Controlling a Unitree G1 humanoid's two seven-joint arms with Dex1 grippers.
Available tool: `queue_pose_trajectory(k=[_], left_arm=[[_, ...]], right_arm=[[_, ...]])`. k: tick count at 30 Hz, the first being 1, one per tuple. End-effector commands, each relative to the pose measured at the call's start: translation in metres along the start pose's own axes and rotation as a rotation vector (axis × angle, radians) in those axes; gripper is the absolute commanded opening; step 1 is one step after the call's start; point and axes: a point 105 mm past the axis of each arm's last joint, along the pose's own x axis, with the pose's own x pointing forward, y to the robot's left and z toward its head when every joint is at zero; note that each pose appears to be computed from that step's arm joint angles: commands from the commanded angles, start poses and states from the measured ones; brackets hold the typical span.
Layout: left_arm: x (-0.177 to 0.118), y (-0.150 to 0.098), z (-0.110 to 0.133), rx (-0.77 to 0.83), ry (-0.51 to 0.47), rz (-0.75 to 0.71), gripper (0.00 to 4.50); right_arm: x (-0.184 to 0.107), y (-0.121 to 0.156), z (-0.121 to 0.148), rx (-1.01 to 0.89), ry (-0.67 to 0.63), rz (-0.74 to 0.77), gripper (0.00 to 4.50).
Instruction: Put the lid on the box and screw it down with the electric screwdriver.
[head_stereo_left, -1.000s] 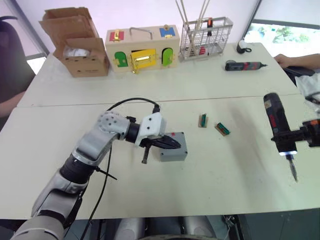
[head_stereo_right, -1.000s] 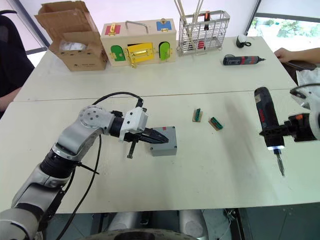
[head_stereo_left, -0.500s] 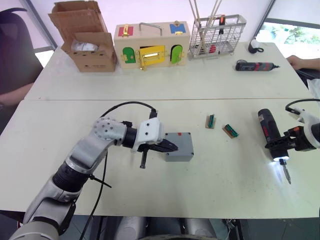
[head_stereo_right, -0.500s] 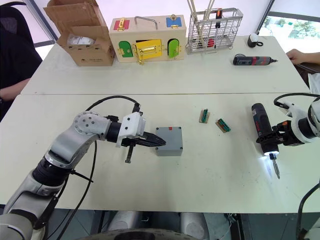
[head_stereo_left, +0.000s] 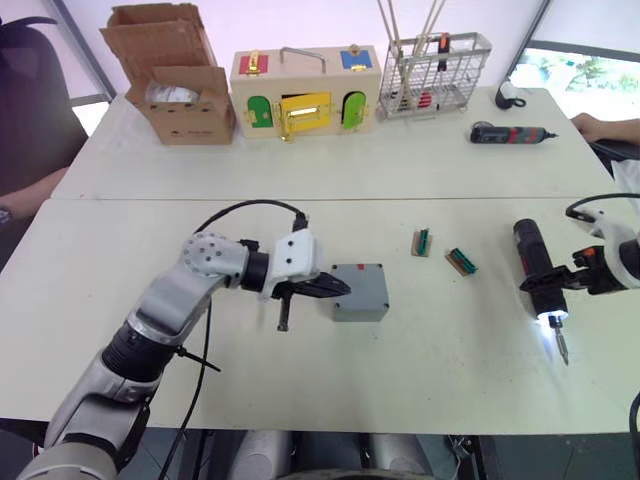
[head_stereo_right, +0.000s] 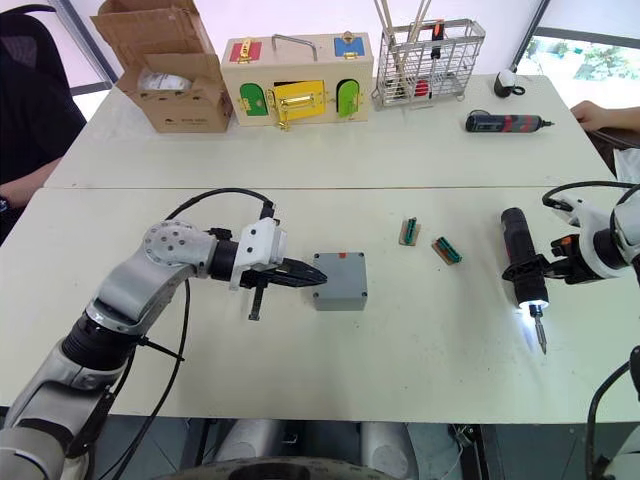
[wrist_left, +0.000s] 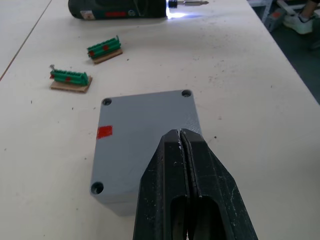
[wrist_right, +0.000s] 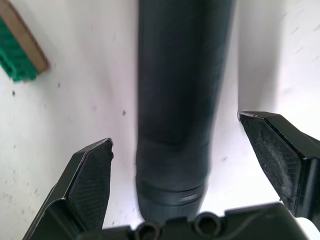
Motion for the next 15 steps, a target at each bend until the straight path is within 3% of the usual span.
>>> queue_pose_trajectory(k=[1,4,6,8,12,15], left_arm=[[-0.013,0.011,0.006,0.018,-0.005,0.05,0.0],[-0.03,0.022,0.003,-0.049,-0.019,0.105,0.0],[-0.041,0.028,-0.002,-0.095,-0.017,0.147,0.0],[-0.05,0.031,-0.009,-0.134,0.003,0.181,0.0],[-0.06,0.03,-0.032,-0.184,0.089,0.223,0.0],[-0.061,0.026,-0.04,-0.188,0.131,0.22,0.0]], right_arm=[[-0.024,0.001,0.03,-0.043,-0.157,-0.033,4.48],[-0.066,0.023,0.076,-0.186,-0.411,-0.036,4.48],[-0.078,0.051,0.08,-0.313,-0.466,0.02,4.48],[-0.07,0.083,0.069,-0.435,-0.48,0.106,4.48],[-0.033,0.15,0.021,-0.669,-0.466,0.309,4.48],[-0.017,0.171,0.0,-0.7,-0.475,0.359,4.48]])
